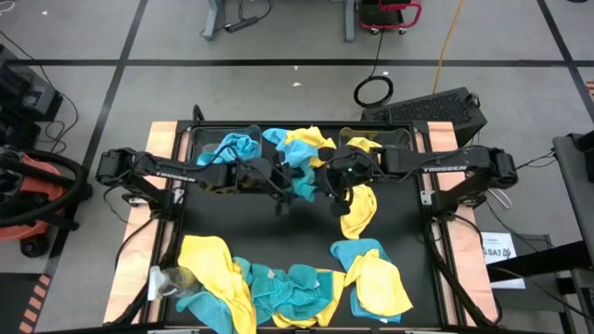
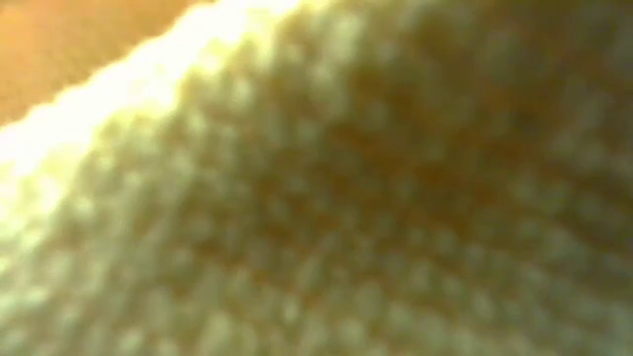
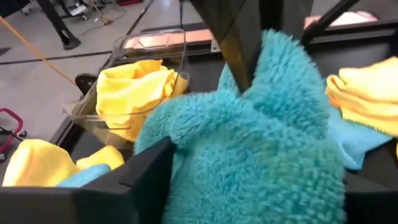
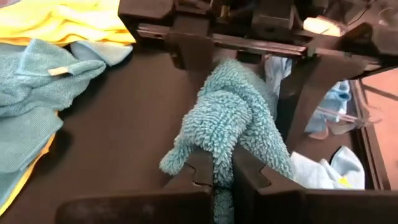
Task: Sort microfiber towel by color & place in baskets
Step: Put the blue microfiber cloth into the left transparent bin
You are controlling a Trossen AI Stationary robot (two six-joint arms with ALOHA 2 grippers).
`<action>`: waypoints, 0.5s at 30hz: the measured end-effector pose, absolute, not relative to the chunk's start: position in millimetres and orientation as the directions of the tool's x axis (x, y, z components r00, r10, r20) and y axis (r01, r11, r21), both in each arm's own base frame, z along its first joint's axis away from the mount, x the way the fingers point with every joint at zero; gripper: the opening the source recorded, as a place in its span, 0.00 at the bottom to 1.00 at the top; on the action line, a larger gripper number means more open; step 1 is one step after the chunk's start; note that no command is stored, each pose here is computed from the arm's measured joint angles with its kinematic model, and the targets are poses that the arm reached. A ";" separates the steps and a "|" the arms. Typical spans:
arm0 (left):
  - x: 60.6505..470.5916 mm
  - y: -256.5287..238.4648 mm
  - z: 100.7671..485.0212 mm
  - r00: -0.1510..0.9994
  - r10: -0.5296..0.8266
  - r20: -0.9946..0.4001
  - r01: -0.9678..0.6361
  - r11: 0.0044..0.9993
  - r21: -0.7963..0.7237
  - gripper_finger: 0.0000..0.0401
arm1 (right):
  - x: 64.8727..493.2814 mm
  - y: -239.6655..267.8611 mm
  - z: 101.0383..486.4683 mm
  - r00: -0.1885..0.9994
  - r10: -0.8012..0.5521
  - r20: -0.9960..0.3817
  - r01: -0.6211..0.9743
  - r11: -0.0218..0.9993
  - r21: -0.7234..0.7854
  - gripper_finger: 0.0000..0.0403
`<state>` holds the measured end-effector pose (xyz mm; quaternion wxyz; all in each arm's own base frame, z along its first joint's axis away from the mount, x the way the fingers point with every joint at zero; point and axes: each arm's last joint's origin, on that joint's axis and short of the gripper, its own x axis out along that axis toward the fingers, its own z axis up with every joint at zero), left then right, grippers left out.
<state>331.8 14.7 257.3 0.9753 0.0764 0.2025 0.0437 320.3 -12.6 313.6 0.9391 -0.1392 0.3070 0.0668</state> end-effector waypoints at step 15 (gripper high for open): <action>315.7 21.2 263.9 0.835 0.327 -0.442 -0.131 0.899 0.417 0.05 | 310.4 -15.7 308.3 0.692 -0.174 -0.701 -0.022 0.965 -0.261 0.41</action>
